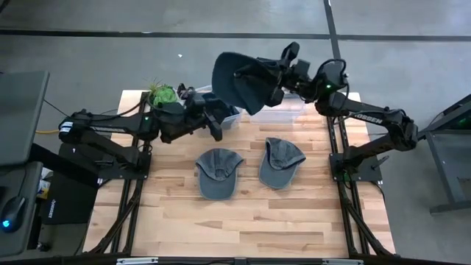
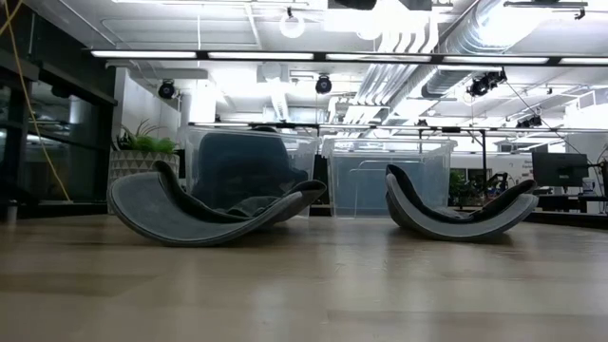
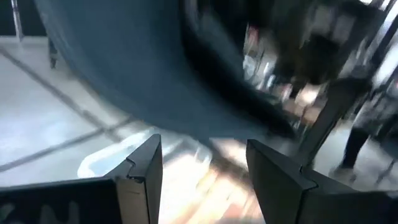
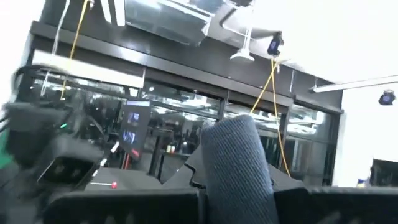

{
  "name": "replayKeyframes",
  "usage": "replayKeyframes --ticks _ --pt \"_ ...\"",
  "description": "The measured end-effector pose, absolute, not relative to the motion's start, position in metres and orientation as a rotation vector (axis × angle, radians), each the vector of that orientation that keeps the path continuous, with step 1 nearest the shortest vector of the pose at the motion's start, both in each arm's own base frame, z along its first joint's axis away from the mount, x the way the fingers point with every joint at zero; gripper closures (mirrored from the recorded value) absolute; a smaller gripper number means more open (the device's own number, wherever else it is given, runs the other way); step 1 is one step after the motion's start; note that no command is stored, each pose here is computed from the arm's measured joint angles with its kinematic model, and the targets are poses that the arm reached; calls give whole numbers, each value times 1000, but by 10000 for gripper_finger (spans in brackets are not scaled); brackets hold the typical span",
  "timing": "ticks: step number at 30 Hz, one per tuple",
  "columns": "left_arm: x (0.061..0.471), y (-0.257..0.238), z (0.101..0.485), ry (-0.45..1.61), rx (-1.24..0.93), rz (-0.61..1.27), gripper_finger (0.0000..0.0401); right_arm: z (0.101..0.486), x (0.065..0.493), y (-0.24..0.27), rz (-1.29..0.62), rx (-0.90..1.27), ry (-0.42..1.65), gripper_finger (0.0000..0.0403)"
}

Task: Pick & Place hat
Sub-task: Put the dark blue cap into the left transparent bin

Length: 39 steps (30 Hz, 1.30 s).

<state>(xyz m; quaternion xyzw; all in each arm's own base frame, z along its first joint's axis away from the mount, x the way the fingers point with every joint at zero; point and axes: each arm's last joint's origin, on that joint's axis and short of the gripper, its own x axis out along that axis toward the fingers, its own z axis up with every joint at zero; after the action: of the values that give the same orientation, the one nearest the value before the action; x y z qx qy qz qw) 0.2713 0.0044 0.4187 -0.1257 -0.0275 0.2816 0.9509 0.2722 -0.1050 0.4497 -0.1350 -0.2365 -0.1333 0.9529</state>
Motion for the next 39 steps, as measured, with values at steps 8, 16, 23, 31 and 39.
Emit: replayKeyframes --ticks 8,16,23,31,39 --pt "281 4 430 -220 -309 552 224 492 252 -101 -192 -359 -545 383" --pt "295 2 435 -373 -329 467 224 514 244 -100 -163 -450 -502 383" --pt "309 0 431 -431 -334 407 224 514 242 -106 -152 -443 -465 383" --pt "324 2 424 -490 -356 423 224 513 241 -107 -111 -437 -463 383" --pt "328 8 422 -529 -364 419 224 513 241 -106 -90 -425 -462 383"
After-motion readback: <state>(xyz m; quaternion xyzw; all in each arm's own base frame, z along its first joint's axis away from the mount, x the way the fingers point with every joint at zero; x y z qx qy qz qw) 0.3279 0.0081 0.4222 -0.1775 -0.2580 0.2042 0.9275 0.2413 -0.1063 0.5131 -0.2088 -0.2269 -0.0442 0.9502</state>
